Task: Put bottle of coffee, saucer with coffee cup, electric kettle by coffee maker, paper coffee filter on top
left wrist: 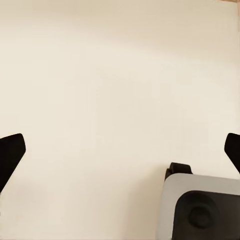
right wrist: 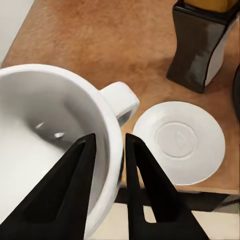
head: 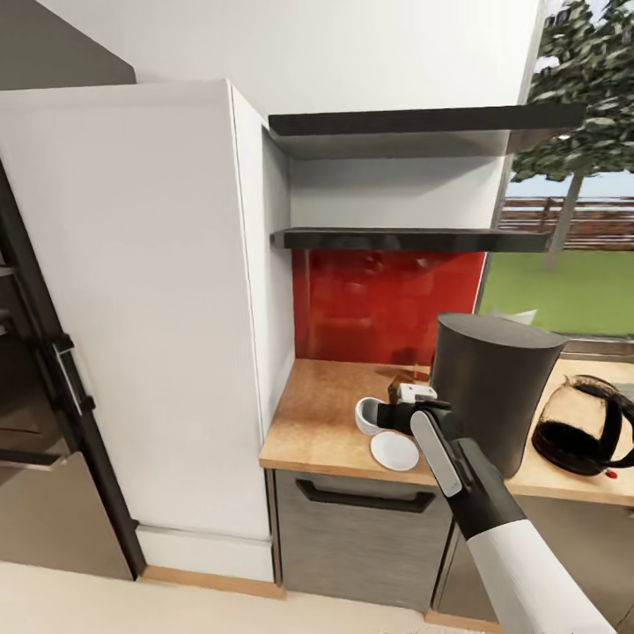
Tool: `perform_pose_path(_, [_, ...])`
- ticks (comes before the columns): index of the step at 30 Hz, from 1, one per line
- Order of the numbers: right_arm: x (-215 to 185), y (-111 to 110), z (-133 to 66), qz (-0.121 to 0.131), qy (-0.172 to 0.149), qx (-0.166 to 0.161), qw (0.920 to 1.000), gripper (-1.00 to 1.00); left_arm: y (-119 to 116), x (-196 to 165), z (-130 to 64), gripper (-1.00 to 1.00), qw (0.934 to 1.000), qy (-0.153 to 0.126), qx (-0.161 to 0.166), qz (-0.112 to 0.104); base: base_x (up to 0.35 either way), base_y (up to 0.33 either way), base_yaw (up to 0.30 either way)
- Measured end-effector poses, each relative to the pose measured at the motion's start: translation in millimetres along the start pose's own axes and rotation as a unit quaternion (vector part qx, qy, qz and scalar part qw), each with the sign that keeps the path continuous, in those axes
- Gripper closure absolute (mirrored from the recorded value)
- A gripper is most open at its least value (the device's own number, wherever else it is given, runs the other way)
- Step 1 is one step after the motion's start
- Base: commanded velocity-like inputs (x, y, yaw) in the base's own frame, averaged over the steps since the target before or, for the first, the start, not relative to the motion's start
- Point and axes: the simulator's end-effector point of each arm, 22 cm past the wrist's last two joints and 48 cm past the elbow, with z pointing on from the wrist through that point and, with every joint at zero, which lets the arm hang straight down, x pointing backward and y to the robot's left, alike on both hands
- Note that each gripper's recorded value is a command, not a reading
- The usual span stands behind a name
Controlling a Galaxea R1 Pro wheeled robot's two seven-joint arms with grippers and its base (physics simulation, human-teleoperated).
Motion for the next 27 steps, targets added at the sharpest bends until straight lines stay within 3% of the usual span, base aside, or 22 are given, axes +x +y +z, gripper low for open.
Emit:
perform_pose_path(8, [1.9,14.8,-0.8,0.004,0.002,-0.011,0.9999,1.00,-0.1,-1.9,-0.1,-1.00,1.0000,-0.003,0.000,-0.002,0.000,0.272,-0.288])
perform_pose_path(27, [10.4,12.6,3.8,0.004,0.013,-0.008,0.9999,1.00,-1.8,-0.4,-0.4,-1.00,1.0000,-0.003,0.001,-0.003,0.029,0.304,-0.292])
